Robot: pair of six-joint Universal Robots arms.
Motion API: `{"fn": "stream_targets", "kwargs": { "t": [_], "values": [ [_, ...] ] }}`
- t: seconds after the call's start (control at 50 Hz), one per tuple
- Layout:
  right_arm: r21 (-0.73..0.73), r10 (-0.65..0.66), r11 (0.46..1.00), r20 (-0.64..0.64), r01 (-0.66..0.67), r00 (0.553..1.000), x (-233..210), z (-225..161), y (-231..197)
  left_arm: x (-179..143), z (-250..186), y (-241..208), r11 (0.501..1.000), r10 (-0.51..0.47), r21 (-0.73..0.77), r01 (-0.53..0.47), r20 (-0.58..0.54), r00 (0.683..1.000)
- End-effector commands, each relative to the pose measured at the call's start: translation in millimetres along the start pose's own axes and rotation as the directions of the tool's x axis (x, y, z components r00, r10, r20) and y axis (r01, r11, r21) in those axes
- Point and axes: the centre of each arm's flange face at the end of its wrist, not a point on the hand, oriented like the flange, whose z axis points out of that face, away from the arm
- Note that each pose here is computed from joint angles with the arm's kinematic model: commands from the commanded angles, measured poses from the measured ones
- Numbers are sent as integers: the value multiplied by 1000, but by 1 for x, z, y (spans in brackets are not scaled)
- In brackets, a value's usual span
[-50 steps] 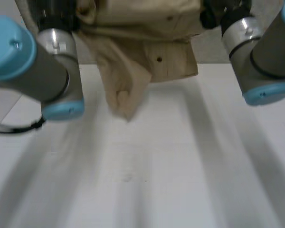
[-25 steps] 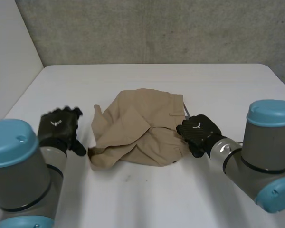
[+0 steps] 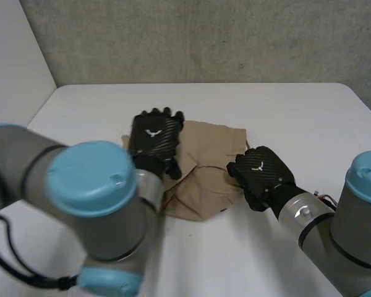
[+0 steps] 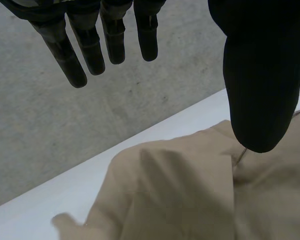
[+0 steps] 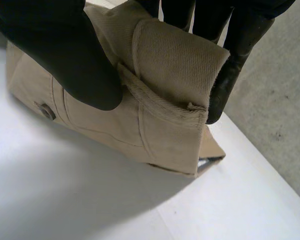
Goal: Fold the shorts.
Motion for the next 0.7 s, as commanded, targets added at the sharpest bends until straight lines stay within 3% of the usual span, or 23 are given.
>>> {"fn": "stream_targets", "kwargs": {
  "t": [0.02,0.24,0.38,0.52,0.7],
  "values": [
    [27,-86,996,2,86,996,-9,-8,-1,18,31,5,1000,4,9,-4,-10,1000],
    [25,-116,993,-12,116,993,-5,-7,0,21,38,54,966,99,-240,-101,-20,995],
    [28,-119,992,-5,119,993,-8,-7,-1,18,41,52,972,95,-217,-87,25,995],
    [33,-130,991,-24,130,991,-1,-4,-3,-9,38,26,985,80,-167,-53,158,984],
    [42,-137,989,-52,139,989,21,2,-28,-37,1,-20,993,55,-112,-36,174,983]
  ]
}}
